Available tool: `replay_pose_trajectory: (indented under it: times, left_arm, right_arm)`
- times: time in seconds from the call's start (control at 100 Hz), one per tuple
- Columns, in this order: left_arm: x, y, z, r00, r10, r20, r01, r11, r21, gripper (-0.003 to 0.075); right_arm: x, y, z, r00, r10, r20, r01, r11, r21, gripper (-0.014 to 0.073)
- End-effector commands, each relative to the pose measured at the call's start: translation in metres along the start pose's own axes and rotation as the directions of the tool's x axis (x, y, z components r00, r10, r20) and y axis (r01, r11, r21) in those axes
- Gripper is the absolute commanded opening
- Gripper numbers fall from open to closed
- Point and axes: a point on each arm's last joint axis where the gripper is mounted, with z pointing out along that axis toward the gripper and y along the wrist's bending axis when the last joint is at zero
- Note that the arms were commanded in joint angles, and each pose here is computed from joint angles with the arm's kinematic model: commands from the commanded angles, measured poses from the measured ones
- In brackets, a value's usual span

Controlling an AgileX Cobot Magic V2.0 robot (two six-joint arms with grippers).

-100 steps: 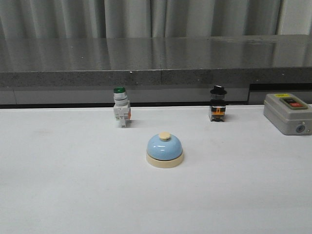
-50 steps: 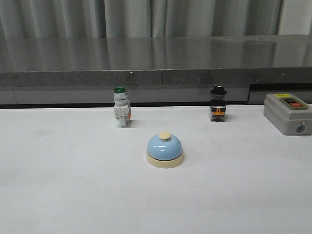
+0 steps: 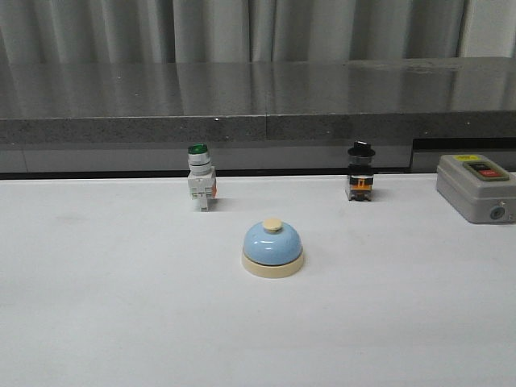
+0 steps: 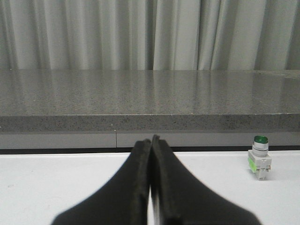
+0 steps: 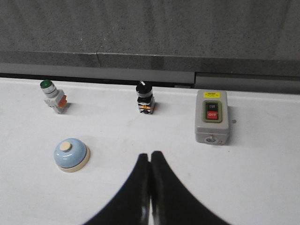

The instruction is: Place and press bell with both arms

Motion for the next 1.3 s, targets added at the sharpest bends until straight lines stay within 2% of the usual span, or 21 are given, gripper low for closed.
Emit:
replay_pose_trajectory:
  times: [0.0,0.11,0.24,0.37,0.56,0.94,1.29]
  left_arm:
    - [0.005,0.0,-0.002,0.998,-0.01,0.069,0.009,1.0,0.003,-0.002]
    - [0.005,0.0,-0.002,0.998,-0.01,0.069,0.009,1.0,0.003,-0.002]
    - [0.005,0.0,-0.002,0.998,-0.01,0.069,0.009,1.0,0.003,-0.002]
    - [0.005,0.0,-0.002,0.998,-0.01,0.069,0.009,1.0,0.003,-0.002]
    - [0.005,0.0,-0.002,0.998,-0.01,0.069,0.009,1.0,0.003,-0.002]
    - [0.005,0.0,-0.002,0.998,-0.01,0.069,0.009,1.0,0.003,-0.002]
    - [0.005,0.0,-0.002,0.998,-0.01,0.069,0.009,1.0,0.003,-0.002]
  right_arm:
    - [-0.018,0.002,0.003,0.994,0.064,0.086,-0.062,0.998,-0.025,-0.006]
    - [-0.019,0.003,0.015,0.995,0.099,0.026,-0.098,0.994,-0.04,-0.006]
    - [-0.024,0.002,0.038,0.989,0.094,-0.11,-0.099,0.994,-0.042,-0.006]
    - [-0.031,0.002,0.066,0.963,0.084,-0.257,-0.101,0.993,-0.053,-0.006]
    - [-0.039,0.006,0.109,0.931,0.056,-0.361,-0.1,0.99,-0.103,-0.006]
    - [-0.033,0.065,0.199,0.883,-0.09,-0.461,-0.042,0.963,-0.267,-0.006]
    - [-0.017,0.108,0.264,0.833,-0.175,-0.526,-0.016,0.941,-0.338,-0.006]
